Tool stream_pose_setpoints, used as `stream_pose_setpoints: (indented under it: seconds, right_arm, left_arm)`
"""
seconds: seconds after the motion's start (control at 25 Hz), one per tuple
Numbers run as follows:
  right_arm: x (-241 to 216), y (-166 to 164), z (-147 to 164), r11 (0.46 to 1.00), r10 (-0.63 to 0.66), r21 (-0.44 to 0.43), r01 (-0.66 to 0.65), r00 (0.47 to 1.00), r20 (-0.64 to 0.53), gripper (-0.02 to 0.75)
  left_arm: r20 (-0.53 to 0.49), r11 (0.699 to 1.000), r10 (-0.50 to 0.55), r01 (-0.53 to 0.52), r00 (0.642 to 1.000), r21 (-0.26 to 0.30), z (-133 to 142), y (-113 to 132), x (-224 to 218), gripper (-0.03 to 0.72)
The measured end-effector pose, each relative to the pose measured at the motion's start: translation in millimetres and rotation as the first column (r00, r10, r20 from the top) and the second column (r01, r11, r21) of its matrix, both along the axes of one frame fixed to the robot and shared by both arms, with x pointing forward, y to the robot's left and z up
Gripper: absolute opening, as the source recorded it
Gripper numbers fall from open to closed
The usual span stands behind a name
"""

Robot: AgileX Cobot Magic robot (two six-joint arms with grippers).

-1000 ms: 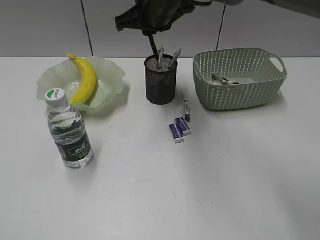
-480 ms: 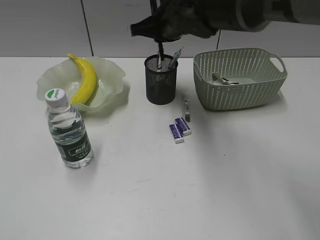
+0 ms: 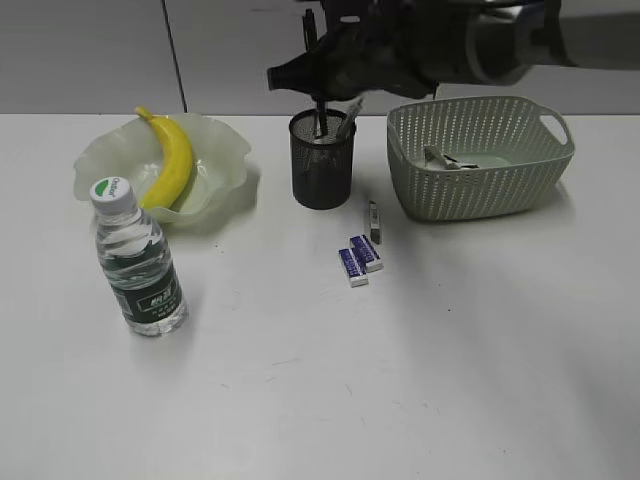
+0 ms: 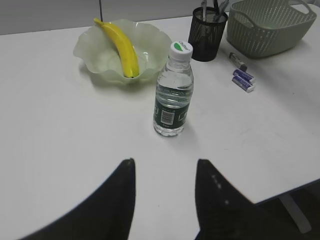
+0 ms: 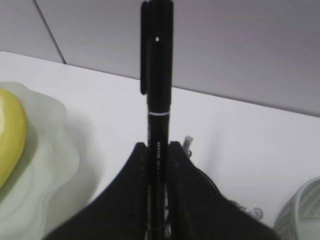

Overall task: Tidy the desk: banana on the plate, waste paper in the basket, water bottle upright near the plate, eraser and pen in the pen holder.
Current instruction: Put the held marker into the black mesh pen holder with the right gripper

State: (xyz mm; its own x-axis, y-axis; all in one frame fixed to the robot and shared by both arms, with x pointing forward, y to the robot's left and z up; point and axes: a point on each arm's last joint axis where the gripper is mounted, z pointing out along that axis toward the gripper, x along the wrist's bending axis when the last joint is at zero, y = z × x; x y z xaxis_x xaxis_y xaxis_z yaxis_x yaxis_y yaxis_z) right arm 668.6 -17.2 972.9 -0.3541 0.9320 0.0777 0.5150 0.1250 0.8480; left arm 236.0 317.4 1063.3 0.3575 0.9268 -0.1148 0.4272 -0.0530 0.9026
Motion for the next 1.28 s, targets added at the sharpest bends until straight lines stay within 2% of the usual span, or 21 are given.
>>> stream_pose_setpoints:
  seconds: [0.16,0.4,0.52,0.6,0.8,0.88,0.96,1.08,1.16,1.28]
  right_arm:
    - [2,2,-22,1.0,0.002,-0.024,-0.003,0.999,-0.033,0.081]
    - [3,2,-34,0.999,0.001,-0.038,-0.003,0.999,-0.053,0.081]
    - [4,3,-43,0.999,0.001,-0.047,-0.004,0.998,-0.067,0.107]
    - [4,3,-46,0.999,0.0,-0.05,-0.004,0.997,-0.072,0.168]
    - [4,3,-47,0.999,0.0,-0.051,-0.004,0.997,-0.072,0.41]
    - [3,3,-47,0.999,0.0,-0.052,-0.004,0.997,-0.073,0.46]
    - [3,2,-47,0.998,-0.009,-0.059,0.004,0.997,-0.077,0.477]
    - [1,-2,-34,0.996,-0.053,-0.082,0.046,0.996,-0.077,0.484]
    - [-2,-6,-17,0.991,-0.081,-0.11,0.074,0.995,-0.062,0.486]
    - [-12,-10,18,0.983,-0.051,-0.176,0.046,0.998,-0.025,0.488]
  left_arm:
    - [0.0,1.0,0.0,0.0,1.0,0.0,0,0,0,0.301]
    - [0.0,1.0,0.0,0.0,1.0,0.0,0,0,0,0.301]
    - [0.0,1.0,0.0,0.0,1.0,0.0,0,0,0,0.301]
    - [0.0,1.0,0.0,0.0,1.0,0.0,0,0,0,0.301]
    - [0.0,1.0,0.0,0.0,1.0,0.0,0,0,0,0.301]
    - [0.0,1.0,0.0,0.0,1.0,0.0,0,0,0,0.301]
    - [0.0,1.0,0.0,0.0,1.0,0.0,0,0,0,0.301]
    - [0.0,1.0,0.0,0.0,1.0,0.0,0,0,0,0.301]
    - [0.0,1.0,0.0,0.0,1.0,0.0,0,0,0,0.301]
    - [0.0,1.0,0.0,0.0,1.0,0.0,0,0,0,0.301]
